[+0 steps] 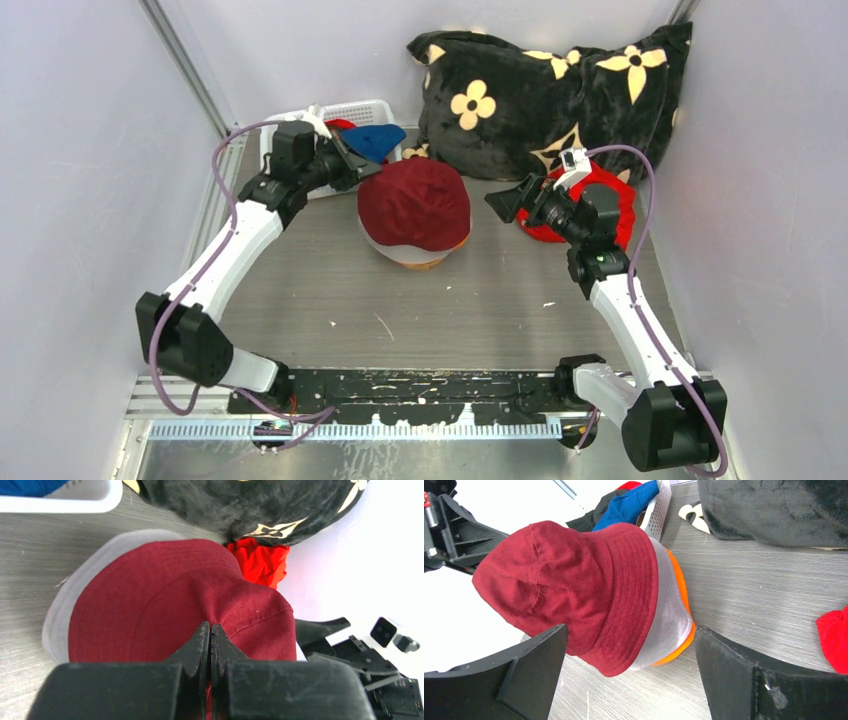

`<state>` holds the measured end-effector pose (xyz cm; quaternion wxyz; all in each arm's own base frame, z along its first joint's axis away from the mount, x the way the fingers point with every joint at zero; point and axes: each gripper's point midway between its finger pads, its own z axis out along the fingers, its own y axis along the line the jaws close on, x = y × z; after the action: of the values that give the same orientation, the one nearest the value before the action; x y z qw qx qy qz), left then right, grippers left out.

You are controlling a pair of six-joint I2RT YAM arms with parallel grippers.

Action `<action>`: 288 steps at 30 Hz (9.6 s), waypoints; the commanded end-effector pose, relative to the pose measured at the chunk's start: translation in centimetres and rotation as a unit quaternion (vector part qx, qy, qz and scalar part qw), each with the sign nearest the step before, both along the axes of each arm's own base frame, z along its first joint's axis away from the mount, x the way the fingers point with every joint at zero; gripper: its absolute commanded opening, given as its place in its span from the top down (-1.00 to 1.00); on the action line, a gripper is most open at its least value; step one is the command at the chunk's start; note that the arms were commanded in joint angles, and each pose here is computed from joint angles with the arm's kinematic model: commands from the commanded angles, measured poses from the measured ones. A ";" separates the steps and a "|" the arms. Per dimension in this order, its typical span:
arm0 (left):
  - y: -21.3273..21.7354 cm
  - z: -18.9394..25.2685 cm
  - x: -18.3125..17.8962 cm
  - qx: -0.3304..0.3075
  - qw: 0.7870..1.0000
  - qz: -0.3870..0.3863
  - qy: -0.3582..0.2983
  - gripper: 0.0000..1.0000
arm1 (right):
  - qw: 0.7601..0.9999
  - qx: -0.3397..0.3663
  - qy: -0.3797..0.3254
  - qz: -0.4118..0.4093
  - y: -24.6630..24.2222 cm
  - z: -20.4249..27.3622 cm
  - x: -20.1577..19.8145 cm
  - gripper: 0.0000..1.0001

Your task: Stack the hats

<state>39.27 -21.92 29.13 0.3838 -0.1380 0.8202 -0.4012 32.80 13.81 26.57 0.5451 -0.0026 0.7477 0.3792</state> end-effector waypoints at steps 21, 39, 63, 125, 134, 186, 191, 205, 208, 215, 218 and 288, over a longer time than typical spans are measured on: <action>2.6 0.5 0.2 0.030 0.998 0.015 -0.052 0.19 | 0.989 0.095 0.000 0.114 3.6 -0.1 -0.8 -1.00; 5.9 -4.3 1.0 -0.142 0.986 0.010 -0.083 -0.54 | 0.973 0.160 0.029 0.164 4.9 -3.5 -2.6 -0.98; 3.8 -7.0 2.0 -0.266 0.959 -0.064 -0.076 -0.03 | 0.972 0.174 0.037 0.155 4.7 -4.3 -1.8 -0.98; 5.5 -12.6 2.5 -0.229 0.973 -0.006 -0.034 1.00 | 0.924 0.310 0.092 0.204 7.0 -8.8 3.4 0.99; 6.6 -15.6 2.3 -0.231 0.973 0.019 -0.022 1.00 | 0.928 0.303 0.109 0.186 7.0 -11.5 4.2 0.99; 9.2 -13.7 19.2 0.179 0.975 0.089 -0.100 -0.17 | 0.998 0.029 0.050 -0.002 -0.9 -3.6 7.8 -0.56; 8.9 -13.3 18.9 0.172 0.975 0.093 -0.108 -0.17 | 0.998 0.030 0.056 -0.004 -1.0 -4.0 8.0 -0.55; 9.9 -9.2 16.5 0.172 0.968 0.118 -0.138 -0.17 | 0.997 0.039 0.065 0.001 -0.7 -4.8 8.4 -0.55; 9.9 -8.2 16.3 0.168 0.967 0.118 -0.149 -0.17 | 0.997 0.040 0.066 0.000 -0.7 -4.9 8.4 -0.55; 8.3 -9.1 16.9 0.155 0.973 0.089 -0.144 -0.17 | 0.997 0.043 0.066 0.000 -0.7 -5.0 8.4 -0.54; 7.4 -10.0 17.4 0.154 0.975 0.076 -0.139 -0.17 | 0.997 0.042 0.066 0.000 -0.7 -5.0 8.4 -0.54; -2.1 22.1 -3.9 -0.031 0.968 -0.090 -0.232 1.00 | 0.958 0.118 -0.133 0.224 10.0 10.5 -1.8 -0.55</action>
<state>34.82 -23.35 48.73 0.4891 0.0120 0.7380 -0.4648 30.89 21.67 33.82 0.5112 -0.1208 0.6422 0.5583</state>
